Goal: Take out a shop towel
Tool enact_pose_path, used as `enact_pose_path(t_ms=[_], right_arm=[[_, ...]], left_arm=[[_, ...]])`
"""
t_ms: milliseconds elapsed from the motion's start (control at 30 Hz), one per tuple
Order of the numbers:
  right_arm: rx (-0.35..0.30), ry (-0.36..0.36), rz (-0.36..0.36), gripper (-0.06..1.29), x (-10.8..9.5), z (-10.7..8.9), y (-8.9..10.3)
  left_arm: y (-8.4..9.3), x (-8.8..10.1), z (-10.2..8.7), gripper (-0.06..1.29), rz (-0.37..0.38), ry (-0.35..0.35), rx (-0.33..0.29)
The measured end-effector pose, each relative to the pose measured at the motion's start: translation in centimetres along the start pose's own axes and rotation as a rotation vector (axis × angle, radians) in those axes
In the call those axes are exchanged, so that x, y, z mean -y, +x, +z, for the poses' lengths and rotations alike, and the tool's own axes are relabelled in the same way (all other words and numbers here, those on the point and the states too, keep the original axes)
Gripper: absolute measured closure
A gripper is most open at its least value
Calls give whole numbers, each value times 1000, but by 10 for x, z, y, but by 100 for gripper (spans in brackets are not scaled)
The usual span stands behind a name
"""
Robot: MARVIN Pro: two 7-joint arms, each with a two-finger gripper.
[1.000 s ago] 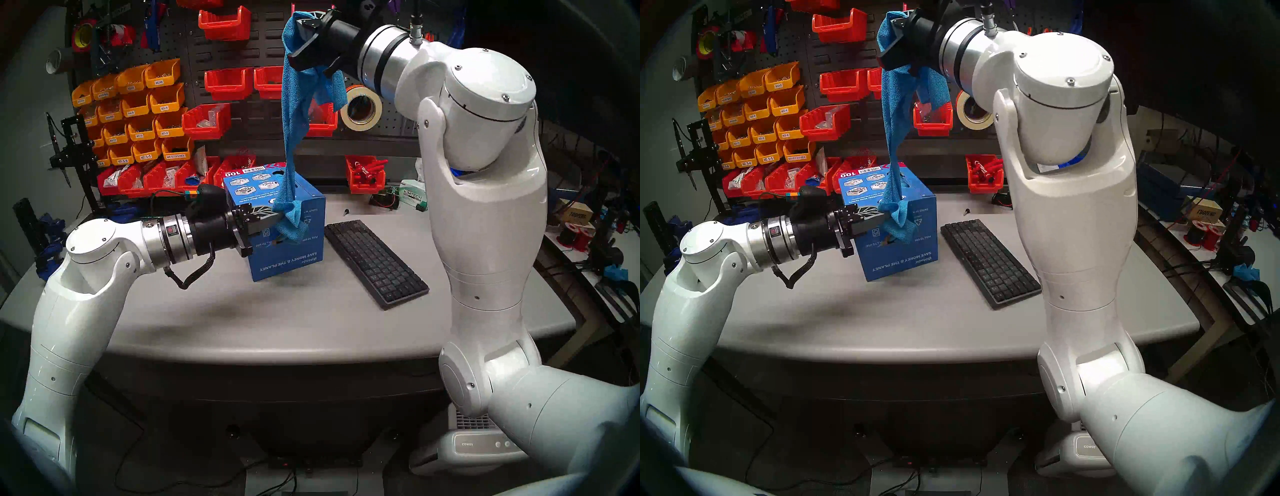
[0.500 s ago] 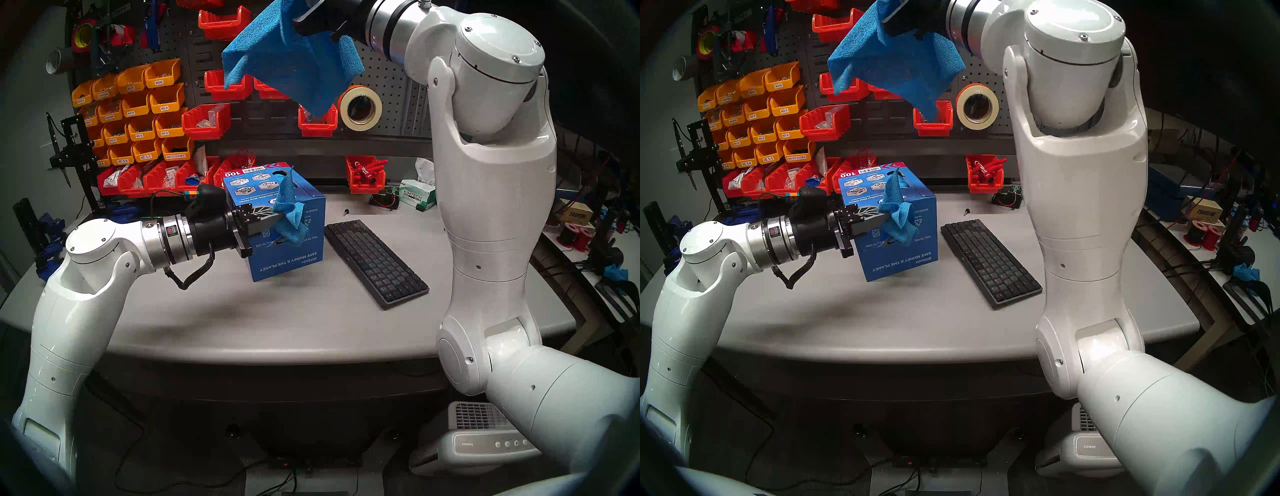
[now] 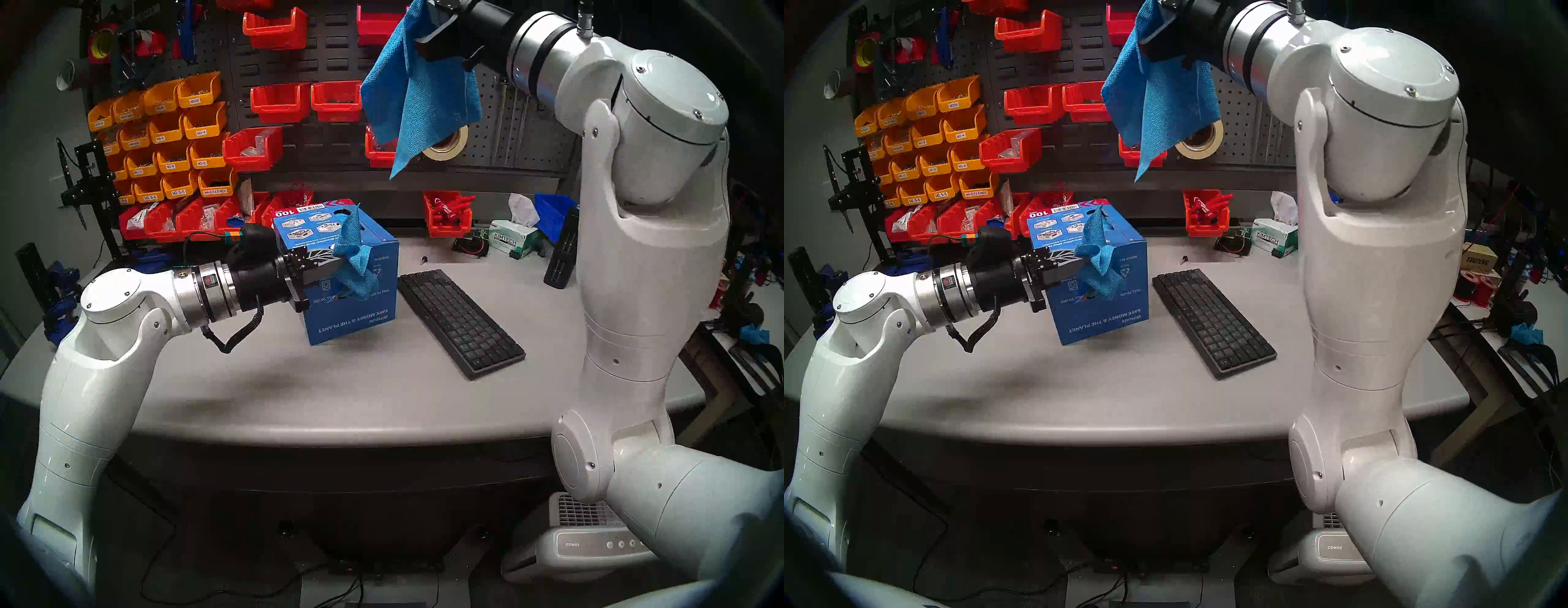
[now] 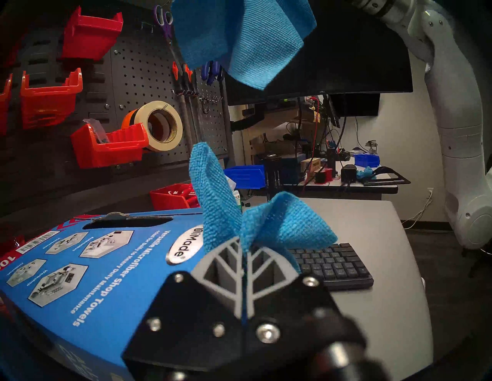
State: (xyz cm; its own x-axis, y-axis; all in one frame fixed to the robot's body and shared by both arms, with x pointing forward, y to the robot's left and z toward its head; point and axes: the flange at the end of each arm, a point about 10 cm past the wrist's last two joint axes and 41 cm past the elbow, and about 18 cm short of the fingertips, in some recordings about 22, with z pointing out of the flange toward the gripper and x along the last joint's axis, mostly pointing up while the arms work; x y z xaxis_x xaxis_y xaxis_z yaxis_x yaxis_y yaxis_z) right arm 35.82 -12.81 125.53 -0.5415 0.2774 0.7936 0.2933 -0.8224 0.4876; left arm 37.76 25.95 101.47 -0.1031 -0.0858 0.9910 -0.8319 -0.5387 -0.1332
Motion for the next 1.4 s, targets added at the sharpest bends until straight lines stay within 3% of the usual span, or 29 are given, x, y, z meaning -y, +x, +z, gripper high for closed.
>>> enact_pose_path(t_ms=[367,1033,1200,1400], right_arm=[[179,-61,58,126,-5,-43,-34],[506,-149,200,126,-12,-89,-144],[538,-138,250,126,1,-100,-164],[508,-140,269,126,13,-109,-175]], left_arm=[[1,-2,2,125,1,0,-4],[6,-5,5,125,12,9,-11],[9,-7,5,125,19,11,-15],[14,-10,6,125,23,17,-17]])
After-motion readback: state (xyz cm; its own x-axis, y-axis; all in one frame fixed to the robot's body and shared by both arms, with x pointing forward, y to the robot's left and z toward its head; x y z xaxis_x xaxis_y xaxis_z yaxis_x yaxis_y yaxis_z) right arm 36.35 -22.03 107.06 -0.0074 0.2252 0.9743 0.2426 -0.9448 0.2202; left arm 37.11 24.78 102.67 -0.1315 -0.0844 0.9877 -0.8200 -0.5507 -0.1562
